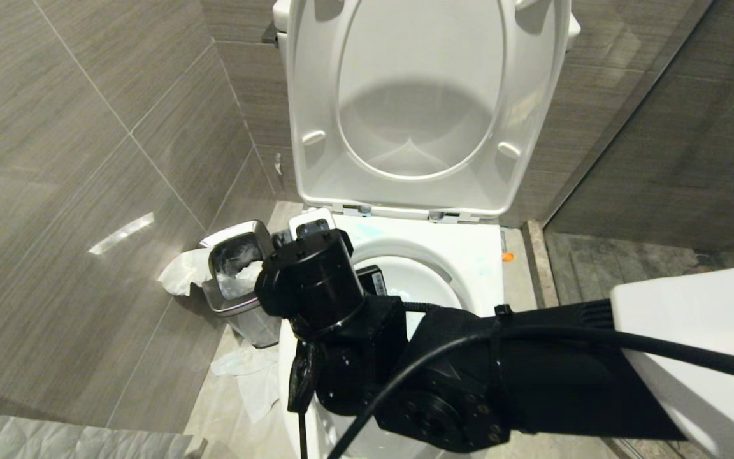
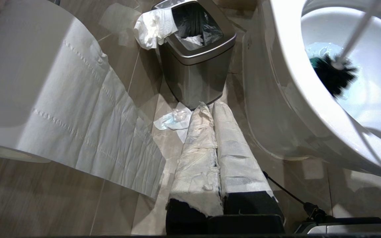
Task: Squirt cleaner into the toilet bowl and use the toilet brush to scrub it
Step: Scrub the toilet bowl
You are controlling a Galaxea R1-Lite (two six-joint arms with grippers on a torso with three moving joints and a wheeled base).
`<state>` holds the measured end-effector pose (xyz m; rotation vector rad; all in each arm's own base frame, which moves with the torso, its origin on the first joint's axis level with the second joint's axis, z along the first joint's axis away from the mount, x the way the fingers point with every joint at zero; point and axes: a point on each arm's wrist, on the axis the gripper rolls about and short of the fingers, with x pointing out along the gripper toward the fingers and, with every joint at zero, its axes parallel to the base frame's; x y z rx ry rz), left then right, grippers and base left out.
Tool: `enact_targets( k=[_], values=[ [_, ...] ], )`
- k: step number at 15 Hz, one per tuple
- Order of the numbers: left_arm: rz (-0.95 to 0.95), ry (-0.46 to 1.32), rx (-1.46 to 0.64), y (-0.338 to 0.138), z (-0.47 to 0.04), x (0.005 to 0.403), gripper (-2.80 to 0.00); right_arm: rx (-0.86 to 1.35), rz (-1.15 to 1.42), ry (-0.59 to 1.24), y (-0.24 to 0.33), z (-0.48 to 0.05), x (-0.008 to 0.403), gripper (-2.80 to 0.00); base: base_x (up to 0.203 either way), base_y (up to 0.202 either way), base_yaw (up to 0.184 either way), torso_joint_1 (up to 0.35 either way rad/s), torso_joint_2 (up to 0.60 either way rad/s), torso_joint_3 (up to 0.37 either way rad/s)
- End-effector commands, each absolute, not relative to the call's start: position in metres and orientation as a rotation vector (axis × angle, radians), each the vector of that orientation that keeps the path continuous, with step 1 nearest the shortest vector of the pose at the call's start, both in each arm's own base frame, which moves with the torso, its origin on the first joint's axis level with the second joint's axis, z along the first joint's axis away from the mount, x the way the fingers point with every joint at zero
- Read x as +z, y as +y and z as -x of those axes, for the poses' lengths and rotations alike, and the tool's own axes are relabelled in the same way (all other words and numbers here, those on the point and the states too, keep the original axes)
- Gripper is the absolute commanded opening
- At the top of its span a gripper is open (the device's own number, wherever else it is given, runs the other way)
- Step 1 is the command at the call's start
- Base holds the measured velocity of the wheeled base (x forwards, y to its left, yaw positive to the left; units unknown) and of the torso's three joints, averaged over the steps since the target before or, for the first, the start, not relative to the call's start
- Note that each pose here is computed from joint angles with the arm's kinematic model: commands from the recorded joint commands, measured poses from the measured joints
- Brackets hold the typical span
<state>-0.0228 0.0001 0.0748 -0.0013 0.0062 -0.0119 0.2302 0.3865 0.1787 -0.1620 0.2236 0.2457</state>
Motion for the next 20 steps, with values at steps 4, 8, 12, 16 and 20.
enact_targets(
  k=[4, 8, 12, 16, 20],
  values=[
    [0.002, 0.008, -0.012, 0.000, 0.023, 0.075, -2.80, 0.285, 0.139, 0.258, 0.348, -0.177, 0.192, -2.80, 0.000, 0.000, 0.000, 0.000, 0.00, 0.000],
    [0.002, 0.008, -0.012, 0.000, 0.023, 0.075, -2.80, 0.244, 0.143, 0.272, 0.315, -0.172, 0.196, -2.80, 0.000, 0.000, 0.000, 0.000, 0.00, 0.000],
    [0.002, 0.008, -0.012, 0.000, 0.023, 0.075, -2.80, 0.163, 0.130, 0.275, 0.294, -0.191, 0.198, -2.80, 0.000, 0.000, 0.000, 0.000, 0.00, 0.000],
    [0.002, 0.008, -0.012, 0.000, 0.023, 0.075, -2.80, 0.101, 0.111, 0.270, 0.295, -0.218, 0.196, -2.80, 0.000, 0.000, 0.000, 0.000, 0.00, 0.000],
    [0.002, 0.008, -0.012, 0.000, 0.023, 0.075, -2.80, 0.076, 0.080, 0.241, 0.326, -0.253, 0.191, -2.80, 0.000, 0.000, 0.000, 0.000, 0.00, 0.000]
  ],
)
